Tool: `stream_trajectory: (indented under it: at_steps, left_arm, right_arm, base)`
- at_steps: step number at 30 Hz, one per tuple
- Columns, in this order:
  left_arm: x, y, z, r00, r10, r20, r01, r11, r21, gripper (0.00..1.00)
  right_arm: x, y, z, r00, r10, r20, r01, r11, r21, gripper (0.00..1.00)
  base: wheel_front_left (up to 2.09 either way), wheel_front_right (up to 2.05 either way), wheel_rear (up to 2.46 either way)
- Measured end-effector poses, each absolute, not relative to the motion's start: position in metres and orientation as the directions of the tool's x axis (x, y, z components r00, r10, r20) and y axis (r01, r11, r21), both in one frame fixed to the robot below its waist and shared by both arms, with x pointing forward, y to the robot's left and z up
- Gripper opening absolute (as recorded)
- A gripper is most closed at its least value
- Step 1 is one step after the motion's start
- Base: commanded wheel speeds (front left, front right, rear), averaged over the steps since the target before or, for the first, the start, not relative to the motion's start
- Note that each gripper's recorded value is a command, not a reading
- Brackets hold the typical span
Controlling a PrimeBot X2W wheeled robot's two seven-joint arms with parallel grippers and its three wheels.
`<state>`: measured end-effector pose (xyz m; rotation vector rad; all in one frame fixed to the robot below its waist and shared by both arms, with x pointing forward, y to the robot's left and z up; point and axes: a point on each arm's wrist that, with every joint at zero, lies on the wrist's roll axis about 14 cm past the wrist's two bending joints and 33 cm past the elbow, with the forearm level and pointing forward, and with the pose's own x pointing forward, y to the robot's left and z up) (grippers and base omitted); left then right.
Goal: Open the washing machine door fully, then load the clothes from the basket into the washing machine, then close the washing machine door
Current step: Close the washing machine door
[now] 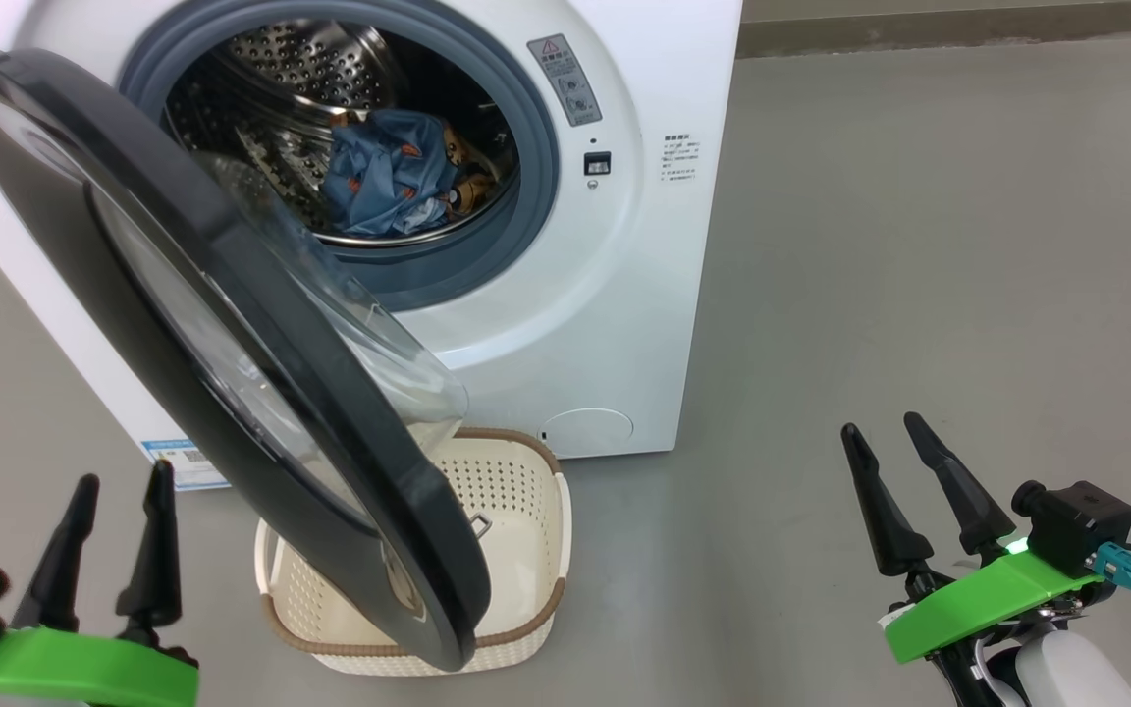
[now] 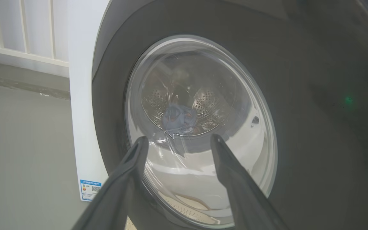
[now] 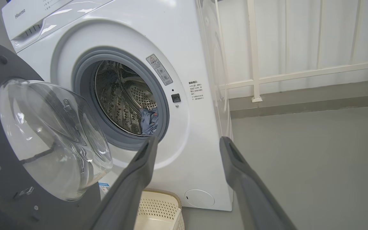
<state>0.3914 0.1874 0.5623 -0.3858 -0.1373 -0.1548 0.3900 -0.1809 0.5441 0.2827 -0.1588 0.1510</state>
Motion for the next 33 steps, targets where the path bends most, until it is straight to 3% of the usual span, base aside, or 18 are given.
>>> stream_trajectory:
  at_steps: [4, 11, 33]
  left_arm:
    - [0.39, 0.186, 0.556, 0.976, -0.131, 0.175, 0.175, 0.948, -0.267, 1.0]
    - [0.39, 0.187, 0.548, 0.977, -0.114, 0.182, 0.152, 0.965, -0.213, 1.0]
    - [0.382, 0.184, 0.536, 0.982, -0.1, 0.16, 0.13, 0.973, -0.192, 1.0]
  right_arm:
    - [0.389, -0.182, 0.544, 0.976, 0.126, 0.176, -0.169, 0.95, 0.261, 1.0]
    - [0.388, -0.185, 0.545, 0.977, 0.122, 0.176, -0.165, 0.953, 0.255, 1.0]
    - [0.39, -0.182, 0.546, 0.975, 0.137, 0.177, -0.178, 0.953, 0.244, 1.0]
  base:
    - [0.0, 0.0, 0.0]
    - [0.0, 0.0, 0.0]
    - [0.0, 0.0, 0.0]
